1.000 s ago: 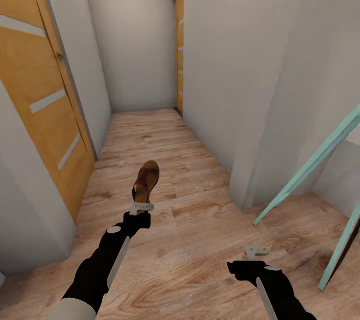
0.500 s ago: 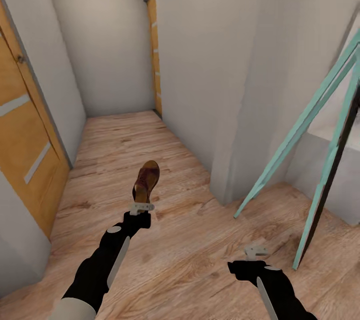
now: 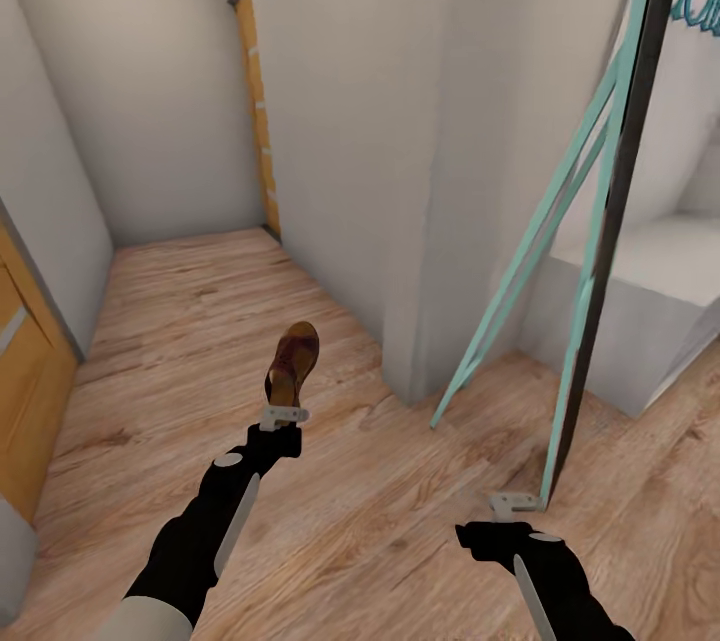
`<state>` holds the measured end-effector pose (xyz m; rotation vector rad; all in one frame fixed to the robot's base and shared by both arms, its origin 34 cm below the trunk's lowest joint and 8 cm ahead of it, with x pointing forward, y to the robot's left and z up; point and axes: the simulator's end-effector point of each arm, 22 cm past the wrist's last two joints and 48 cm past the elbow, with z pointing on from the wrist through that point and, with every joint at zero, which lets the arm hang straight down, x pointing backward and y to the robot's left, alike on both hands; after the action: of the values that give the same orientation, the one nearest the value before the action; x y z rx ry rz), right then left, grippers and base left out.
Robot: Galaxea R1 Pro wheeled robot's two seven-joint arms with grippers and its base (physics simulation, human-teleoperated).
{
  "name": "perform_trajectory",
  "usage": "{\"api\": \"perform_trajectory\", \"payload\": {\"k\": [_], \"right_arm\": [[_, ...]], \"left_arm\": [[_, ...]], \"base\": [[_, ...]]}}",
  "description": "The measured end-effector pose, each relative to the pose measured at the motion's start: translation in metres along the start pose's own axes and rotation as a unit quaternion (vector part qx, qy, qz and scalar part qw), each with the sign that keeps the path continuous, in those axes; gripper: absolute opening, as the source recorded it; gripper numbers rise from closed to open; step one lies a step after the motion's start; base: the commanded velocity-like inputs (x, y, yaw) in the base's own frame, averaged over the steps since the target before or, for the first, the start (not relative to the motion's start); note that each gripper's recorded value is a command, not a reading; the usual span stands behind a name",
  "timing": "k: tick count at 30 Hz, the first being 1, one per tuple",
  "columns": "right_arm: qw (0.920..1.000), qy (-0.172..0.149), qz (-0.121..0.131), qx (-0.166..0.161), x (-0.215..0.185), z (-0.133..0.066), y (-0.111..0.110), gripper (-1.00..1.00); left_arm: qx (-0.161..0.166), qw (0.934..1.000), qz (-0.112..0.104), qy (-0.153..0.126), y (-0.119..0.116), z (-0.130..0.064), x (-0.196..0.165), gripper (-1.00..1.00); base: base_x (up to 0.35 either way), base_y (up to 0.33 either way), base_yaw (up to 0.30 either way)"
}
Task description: Pick up the two gym shoes and the two sandals from the corridor floor and place them onto the hallstand (shoe rack) in the corridor, making sure they are on the rack and not on the floor. Arrange them so the two gym shoes are next to each other and the two sandals are next to each other.
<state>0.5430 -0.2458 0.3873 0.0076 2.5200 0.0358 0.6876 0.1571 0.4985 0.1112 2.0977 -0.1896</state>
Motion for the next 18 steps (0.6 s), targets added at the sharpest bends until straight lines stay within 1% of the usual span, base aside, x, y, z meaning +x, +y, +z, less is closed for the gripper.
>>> {"api": "perform_trajectory", "payload": {"k": [4,14,18], "right_arm": [[1.0000,-0.001,0.000,0.000,-0.0008,-0.0005,0.0002,1.00],[1.0000,-0.004,0.000,0.000,-0.0030,-0.0021,0.0003,1.00],[1.0000,-0.005,0.000,0.000,-0.0038,-0.0028,0.0004,1.00]], "left_arm": [[0.000,1.0000,0.000,-0.001,-0.0001,-0.0005,-0.0011,-1.00],[0.000,1.0000,0.001,-0.004,-0.0008,-0.0020,-0.0041,-1.00],[0.001,1.0000,0.001,-0.005,-0.0011,-0.0027,-0.0055,-1.00]], "base": [[-0.112,0.094,-0.291],[-0.214,0.194,-0.291],[-0.144,0.124,-0.291]]}}
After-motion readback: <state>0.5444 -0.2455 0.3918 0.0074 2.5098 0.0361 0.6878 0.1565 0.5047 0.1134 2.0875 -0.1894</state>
